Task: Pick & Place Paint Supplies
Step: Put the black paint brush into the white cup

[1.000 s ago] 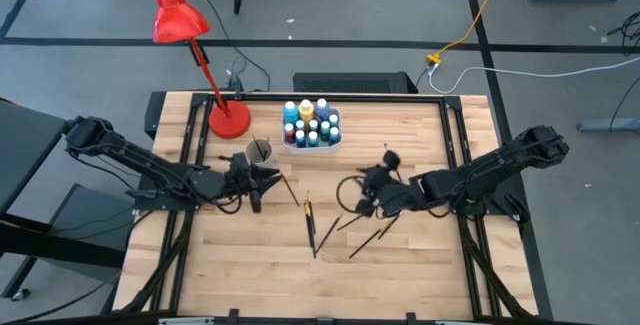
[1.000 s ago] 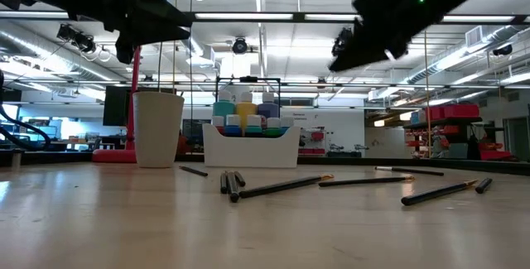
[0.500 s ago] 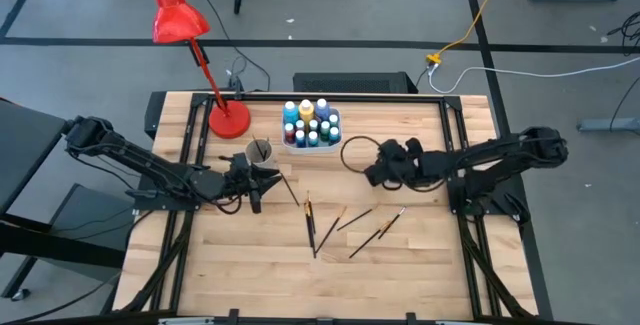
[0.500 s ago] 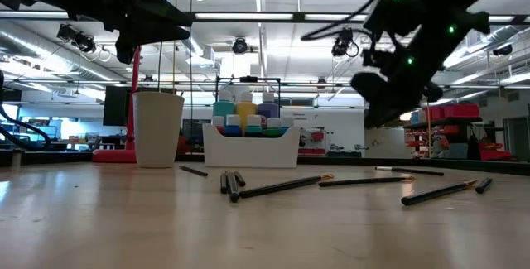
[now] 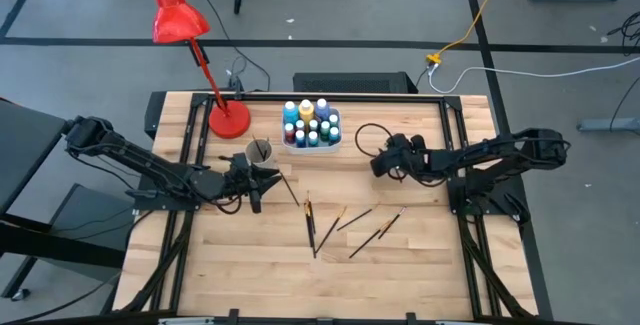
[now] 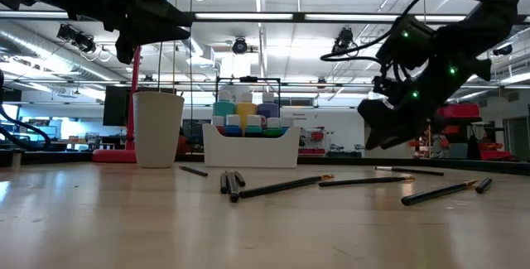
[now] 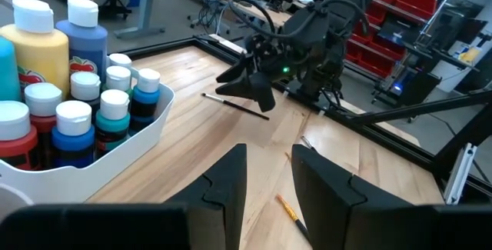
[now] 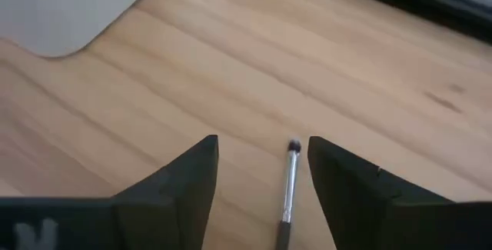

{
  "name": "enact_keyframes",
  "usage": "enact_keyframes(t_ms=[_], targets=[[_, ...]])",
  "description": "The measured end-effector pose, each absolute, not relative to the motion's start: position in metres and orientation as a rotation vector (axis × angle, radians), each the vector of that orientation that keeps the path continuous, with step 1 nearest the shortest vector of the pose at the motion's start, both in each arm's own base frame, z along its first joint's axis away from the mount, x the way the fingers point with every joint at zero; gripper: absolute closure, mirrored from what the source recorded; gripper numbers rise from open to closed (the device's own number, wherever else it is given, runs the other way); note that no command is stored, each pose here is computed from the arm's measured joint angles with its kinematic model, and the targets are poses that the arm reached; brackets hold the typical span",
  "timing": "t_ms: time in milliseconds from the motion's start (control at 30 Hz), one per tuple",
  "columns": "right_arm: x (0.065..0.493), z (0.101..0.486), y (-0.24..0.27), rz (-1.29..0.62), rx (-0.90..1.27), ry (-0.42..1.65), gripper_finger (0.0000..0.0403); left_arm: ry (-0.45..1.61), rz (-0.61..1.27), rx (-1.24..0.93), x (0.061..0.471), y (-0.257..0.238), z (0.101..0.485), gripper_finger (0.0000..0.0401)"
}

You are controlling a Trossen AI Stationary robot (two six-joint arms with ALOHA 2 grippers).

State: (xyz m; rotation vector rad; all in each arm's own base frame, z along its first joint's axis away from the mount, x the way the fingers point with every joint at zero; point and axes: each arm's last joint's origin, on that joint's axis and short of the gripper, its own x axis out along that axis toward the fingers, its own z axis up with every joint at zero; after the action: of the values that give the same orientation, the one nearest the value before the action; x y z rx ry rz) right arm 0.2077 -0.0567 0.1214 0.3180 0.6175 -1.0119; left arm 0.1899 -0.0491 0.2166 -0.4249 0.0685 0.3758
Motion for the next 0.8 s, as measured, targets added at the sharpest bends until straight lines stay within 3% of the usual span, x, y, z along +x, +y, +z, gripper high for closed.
enact_keyframes(t_ms=[333, 800], targets=[[0.185, 0.100, -0.055, -1.012, 0.374, 0.643, 0.0226, 0.068, 0.376, -0.425, 0.190, -0.049, 0.217, 0.0287], [0.173, 0.085, -0.052, -0.999, 0.379, 0.563, 0.0229, 0.067, 0.377, -0.425, 0.190, -0.049, 0.217, 0.0287]])
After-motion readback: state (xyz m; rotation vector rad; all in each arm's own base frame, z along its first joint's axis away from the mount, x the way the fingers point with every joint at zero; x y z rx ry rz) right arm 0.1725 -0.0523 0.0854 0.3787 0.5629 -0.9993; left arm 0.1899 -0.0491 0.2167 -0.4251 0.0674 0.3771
